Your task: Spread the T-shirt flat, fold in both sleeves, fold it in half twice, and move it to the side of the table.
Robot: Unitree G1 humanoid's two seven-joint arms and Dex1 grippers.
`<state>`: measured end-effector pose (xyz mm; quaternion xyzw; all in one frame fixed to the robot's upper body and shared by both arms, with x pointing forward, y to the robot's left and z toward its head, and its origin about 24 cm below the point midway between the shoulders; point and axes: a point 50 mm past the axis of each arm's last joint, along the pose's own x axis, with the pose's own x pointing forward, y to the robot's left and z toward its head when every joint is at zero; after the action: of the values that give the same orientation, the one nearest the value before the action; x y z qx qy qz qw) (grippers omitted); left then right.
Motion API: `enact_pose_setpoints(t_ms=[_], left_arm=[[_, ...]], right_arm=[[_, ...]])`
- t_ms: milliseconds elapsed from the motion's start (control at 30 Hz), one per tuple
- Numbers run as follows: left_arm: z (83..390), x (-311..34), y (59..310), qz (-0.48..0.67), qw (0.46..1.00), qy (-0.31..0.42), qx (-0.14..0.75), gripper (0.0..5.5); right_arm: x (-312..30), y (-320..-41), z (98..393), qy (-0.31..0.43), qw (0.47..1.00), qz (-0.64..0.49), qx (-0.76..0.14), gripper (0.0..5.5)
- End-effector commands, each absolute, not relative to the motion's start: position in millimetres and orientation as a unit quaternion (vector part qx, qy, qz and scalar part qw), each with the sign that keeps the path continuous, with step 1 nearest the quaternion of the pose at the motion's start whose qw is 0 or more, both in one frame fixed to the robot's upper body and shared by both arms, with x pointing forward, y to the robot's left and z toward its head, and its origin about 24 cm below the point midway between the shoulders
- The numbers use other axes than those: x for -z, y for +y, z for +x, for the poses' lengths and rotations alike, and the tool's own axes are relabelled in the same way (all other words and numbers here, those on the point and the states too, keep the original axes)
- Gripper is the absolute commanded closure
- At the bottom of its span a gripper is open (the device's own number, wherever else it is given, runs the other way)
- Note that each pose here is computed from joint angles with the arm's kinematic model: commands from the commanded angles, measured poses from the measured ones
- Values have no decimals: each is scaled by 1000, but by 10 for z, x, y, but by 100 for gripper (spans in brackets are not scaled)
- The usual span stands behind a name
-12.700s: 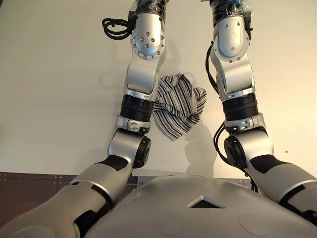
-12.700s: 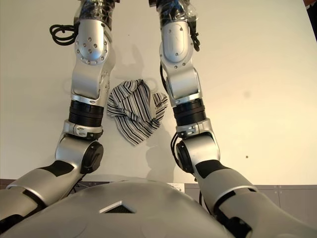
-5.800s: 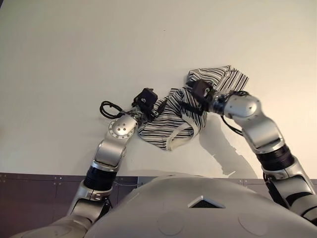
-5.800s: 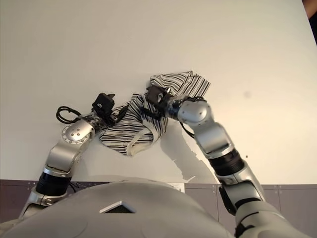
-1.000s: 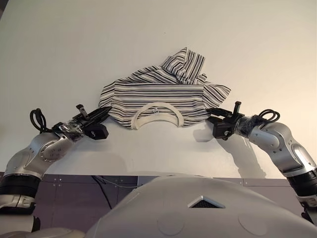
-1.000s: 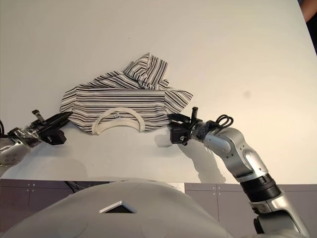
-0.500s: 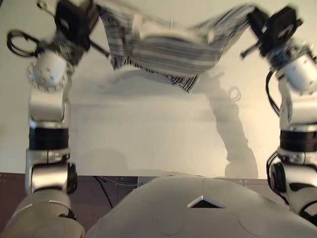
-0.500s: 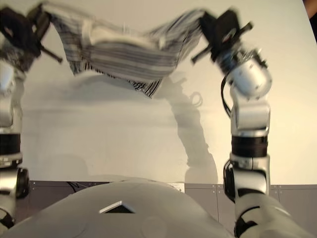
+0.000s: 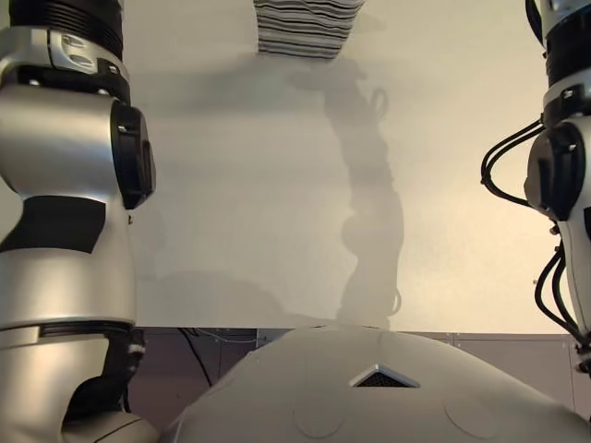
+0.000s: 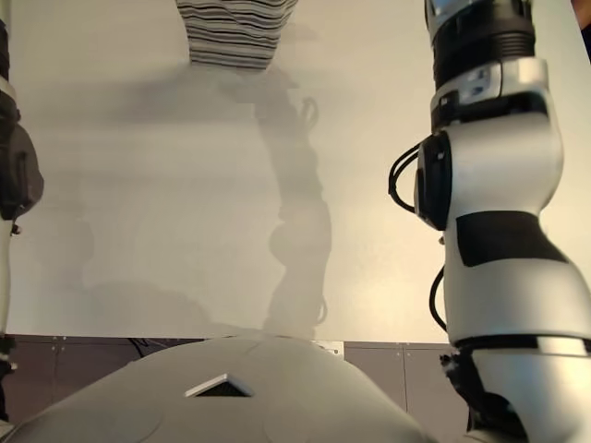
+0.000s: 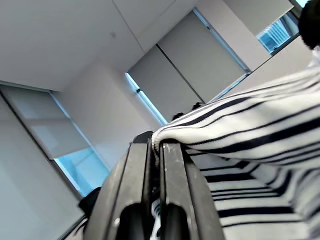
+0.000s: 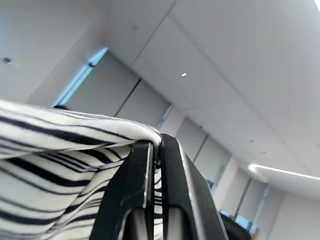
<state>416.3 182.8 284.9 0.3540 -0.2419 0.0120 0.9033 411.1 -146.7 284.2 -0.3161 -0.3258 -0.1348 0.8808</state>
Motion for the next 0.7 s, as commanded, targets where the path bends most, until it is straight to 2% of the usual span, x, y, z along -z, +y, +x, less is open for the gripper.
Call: enact_pose_setpoints(t_ms=[33, 200, 300, 367, 433, 567, 700], left_arm=[[4131, -3053, 1898, 352, 894, -274, -46, 540], [4164, -2839, 1882, 368, 895, -248, -35, 540], [4138, -2737, 1864, 355, 902, -243, 32, 540], [4083, -2601, 1946, 343, 908, -229, 82, 540], [4048, -2564, 2033, 329, 914, -219, 93, 540], [4108, -2799, 2068, 334, 915, -228, 7, 540], [4173, -2929, 1944, 351, 904, -236, -57, 540]], right_arm=[[-2943, -1502, 4078, -359, 864, -315, 156, 537], [-2851, -1539, 4108, -340, 867, -326, 162, 537], [-2729, -1539, 4118, -315, 894, -307, 85, 537], [-2628, -1596, 4105, -288, 926, -244, 26, 537], [-2679, -1692, 4093, -284, 935, -211, 18, 537], [-2860, -1753, 4104, -302, 925, -216, 82, 537], [-2879, -1682, 4152, -295, 921, -213, 142, 537]])
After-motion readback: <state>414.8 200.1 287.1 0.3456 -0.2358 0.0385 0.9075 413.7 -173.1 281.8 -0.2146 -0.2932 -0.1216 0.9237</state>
